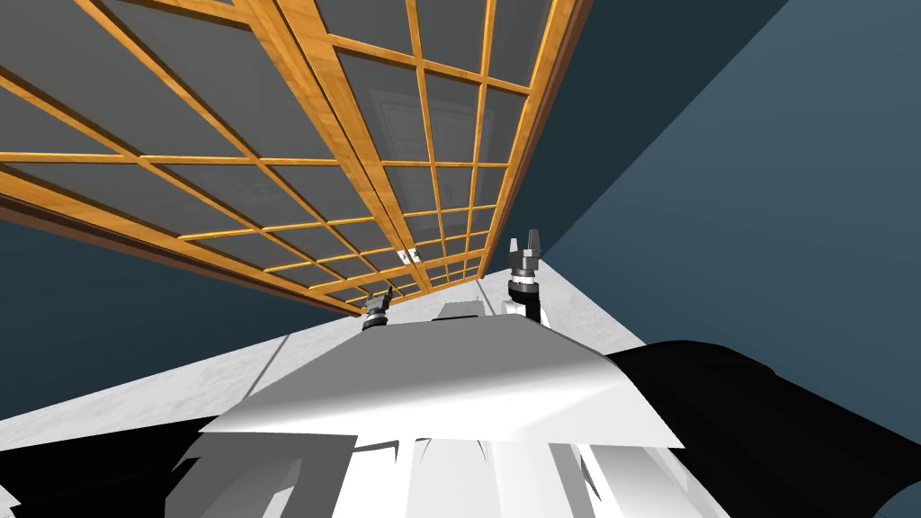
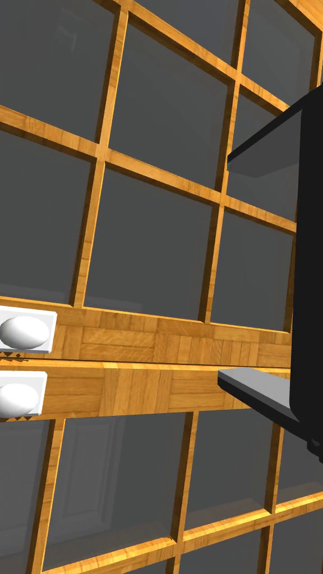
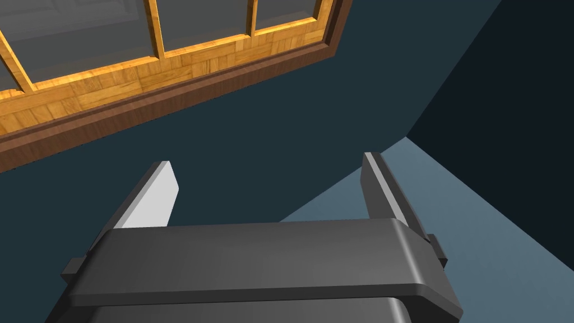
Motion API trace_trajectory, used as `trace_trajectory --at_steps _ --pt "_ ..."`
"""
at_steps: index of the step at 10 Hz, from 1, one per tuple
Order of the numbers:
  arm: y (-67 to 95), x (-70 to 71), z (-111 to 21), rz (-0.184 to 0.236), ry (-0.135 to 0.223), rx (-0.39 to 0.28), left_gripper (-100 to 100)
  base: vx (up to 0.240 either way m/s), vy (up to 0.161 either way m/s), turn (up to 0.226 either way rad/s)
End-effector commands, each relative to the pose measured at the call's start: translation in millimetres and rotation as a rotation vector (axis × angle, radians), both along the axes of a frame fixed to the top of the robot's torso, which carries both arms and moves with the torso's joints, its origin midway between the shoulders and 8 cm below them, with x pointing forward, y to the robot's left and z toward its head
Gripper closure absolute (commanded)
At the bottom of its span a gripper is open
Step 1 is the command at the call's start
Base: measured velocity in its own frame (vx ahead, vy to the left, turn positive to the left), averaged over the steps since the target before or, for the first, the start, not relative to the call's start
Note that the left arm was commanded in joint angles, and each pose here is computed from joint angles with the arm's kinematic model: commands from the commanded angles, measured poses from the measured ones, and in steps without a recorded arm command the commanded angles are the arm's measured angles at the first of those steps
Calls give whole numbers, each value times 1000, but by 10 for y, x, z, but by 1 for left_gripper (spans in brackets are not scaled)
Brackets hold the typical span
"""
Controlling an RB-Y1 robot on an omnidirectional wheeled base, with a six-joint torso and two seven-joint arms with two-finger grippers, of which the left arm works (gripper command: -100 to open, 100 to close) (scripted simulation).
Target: Pull the door open
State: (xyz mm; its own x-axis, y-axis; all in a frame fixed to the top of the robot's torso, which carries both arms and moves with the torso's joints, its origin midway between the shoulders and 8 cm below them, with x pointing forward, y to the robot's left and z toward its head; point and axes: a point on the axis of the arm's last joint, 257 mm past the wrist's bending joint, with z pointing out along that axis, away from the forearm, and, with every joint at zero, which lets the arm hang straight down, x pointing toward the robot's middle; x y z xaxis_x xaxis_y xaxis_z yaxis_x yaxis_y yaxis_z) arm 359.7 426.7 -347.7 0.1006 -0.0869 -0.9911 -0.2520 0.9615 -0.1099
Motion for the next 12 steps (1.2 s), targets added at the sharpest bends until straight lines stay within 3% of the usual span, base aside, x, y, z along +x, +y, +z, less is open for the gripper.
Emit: trace_trajectory --at_steps 1,10,11,12 --pt "-21 -21 -76 6 18 21 -100 131 12 -36" --pt "-265 -87 -476 25 97 83 -100 148 9 -33" --pt "-248 -84 -447 25 93 79 -100 78 8 -7" --pt "-80 -209 -504 40 119 97 -100 -62 3 108"
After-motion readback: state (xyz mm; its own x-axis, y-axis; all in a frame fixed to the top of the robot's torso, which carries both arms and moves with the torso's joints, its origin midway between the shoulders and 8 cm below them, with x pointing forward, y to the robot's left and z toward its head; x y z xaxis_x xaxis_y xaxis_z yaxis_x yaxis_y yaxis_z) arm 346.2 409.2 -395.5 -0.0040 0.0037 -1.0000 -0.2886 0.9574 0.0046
